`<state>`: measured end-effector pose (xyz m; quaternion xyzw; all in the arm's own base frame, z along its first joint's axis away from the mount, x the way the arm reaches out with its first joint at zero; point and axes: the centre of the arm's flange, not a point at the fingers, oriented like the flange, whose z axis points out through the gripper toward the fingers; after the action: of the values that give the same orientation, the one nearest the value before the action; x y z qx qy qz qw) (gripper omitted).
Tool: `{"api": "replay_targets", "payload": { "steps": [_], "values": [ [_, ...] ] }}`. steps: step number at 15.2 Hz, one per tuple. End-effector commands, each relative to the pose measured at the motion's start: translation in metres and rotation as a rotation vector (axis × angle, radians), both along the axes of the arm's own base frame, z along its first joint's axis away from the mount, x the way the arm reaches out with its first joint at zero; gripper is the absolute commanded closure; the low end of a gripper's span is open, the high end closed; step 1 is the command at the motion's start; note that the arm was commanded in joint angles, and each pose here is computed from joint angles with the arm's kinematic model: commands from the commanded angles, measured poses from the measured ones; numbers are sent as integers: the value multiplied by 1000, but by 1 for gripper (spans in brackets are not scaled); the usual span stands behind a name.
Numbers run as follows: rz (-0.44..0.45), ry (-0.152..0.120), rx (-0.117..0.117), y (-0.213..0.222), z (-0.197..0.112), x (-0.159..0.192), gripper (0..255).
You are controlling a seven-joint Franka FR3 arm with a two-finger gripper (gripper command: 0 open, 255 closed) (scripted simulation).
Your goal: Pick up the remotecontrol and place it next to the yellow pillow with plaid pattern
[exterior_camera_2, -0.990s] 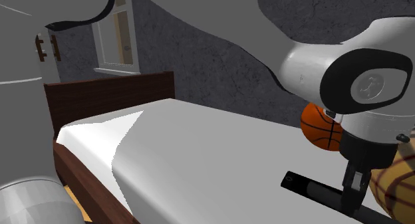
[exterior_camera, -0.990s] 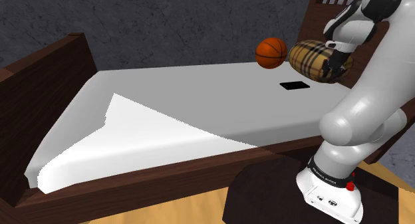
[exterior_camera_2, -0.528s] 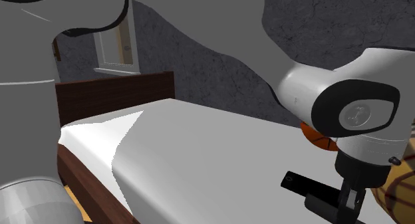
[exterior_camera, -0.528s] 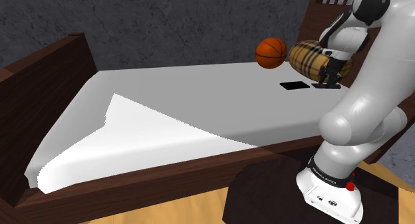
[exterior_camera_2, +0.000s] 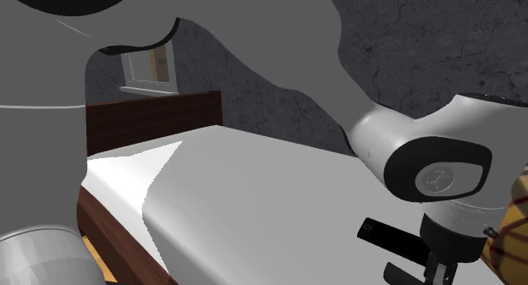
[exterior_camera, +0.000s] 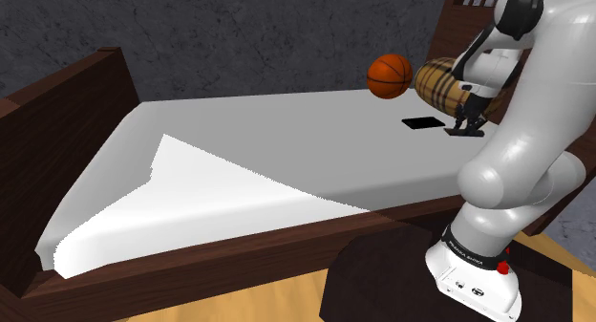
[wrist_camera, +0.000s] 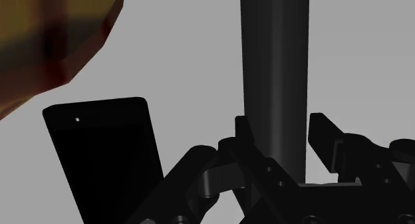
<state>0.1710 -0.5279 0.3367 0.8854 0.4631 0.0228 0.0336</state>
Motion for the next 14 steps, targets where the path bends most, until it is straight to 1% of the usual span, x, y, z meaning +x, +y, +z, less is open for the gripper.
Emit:
{"api": "replay_targets", "payload": {
  "steps": [1, 8, 9, 14],
  "values": [
    [0, 0, -1, -1, -9, 0, 255],
    [0, 0, -1, -1, -9, 0, 255],
    [0, 0, -1, -1, -9, 0, 0],
    [0, 0, -1, -1, -9, 0, 0]
  ]
}}
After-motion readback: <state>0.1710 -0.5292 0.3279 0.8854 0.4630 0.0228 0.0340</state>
